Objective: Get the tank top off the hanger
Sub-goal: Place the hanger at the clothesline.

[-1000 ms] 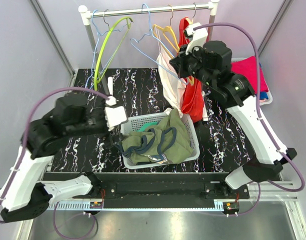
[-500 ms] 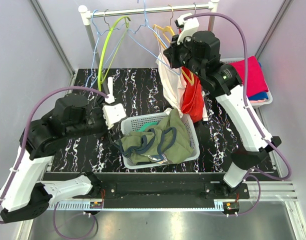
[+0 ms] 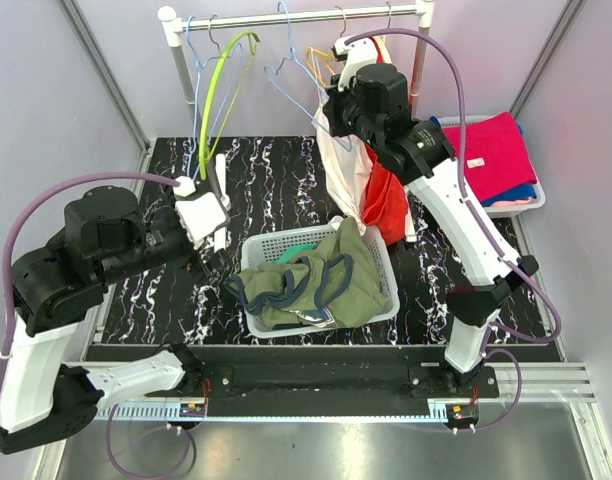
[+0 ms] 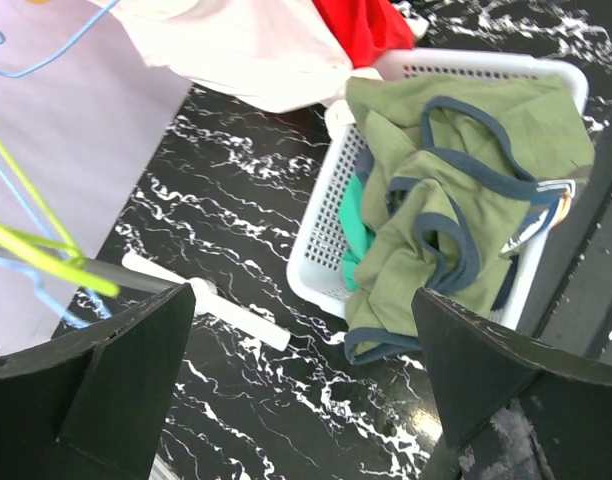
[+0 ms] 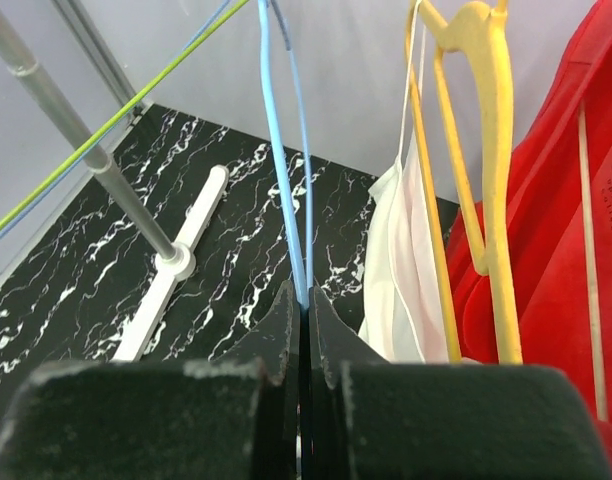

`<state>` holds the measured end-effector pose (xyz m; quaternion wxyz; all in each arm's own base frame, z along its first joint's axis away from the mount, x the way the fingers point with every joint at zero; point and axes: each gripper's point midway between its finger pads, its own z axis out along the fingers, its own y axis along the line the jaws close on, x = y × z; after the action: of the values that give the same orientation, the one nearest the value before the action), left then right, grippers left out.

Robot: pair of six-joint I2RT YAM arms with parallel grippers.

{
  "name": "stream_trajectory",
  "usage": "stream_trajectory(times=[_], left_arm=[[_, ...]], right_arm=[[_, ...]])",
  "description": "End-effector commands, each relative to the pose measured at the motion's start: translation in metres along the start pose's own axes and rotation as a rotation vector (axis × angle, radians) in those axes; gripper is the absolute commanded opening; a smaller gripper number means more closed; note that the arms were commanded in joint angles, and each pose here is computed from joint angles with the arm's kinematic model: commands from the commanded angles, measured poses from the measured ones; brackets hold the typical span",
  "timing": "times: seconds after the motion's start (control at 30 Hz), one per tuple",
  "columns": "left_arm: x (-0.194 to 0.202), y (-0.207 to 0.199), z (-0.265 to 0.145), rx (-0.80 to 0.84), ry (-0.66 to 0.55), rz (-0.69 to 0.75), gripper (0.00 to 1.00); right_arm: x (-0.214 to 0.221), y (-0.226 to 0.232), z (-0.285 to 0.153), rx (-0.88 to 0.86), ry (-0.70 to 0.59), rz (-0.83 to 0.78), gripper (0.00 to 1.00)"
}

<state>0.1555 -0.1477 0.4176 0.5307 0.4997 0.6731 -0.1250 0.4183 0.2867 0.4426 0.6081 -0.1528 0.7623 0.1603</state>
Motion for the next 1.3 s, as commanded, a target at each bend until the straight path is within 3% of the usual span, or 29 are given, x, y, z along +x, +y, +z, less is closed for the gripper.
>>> stream_trajectory(times=[0.0, 0.33, 0.43, 0.47, 0.7, 0.83, 1.0, 1.27], left_arm=[[-0.022, 0.024, -0.004, -0.115, -0.065, -0.022, 0.99], [-0.01, 0.036, 0.02, -0.167, 0.008, -0.036, 0.99], [-0.01, 0.037, 0.018, -0.177, 0.006, -0.036, 0.99], [-0.011, 0.037, 0.017, -0.179, 0.004, -0.035, 0.99], [-0.009, 0.04, 0.014, -0.195, 0.007, -0.029, 0.99], [-0.009, 0.04, 0.014, -0.201, 0.006, -0.026, 0.99], [-0.01, 0.04, 0.014, -0.195, 0.0, -0.026, 0.99], [-0.007, 0.038, 0.012, -0.193, 0.001, -0.023, 0.99]], right_arm=[[-0.024, 0.001, -0.001, 0.062, -0.077, 0.032, 0.0], [-0.008, 0.048, 0.016, 0.056, -0.07, -0.004, 0.0], [-0.003, 0.051, 0.018, 0.063, -0.062, 0.006, 0.21], [-0.002, 0.052, 0.018, 0.061, -0.059, 0.008, 0.36], [-0.014, 0.06, -0.006, -0.009, -0.08, -0.003, 0.74], [-0.047, 0.036, -0.044, 0.046, -0.154, -0.013, 0.6], [-0.066, 0.005, -0.072, 0.137, -0.198, -0.06, 0.64], [-0.045, -0.042, -0.059, 0.205, -0.141, -0.045, 0.69]])
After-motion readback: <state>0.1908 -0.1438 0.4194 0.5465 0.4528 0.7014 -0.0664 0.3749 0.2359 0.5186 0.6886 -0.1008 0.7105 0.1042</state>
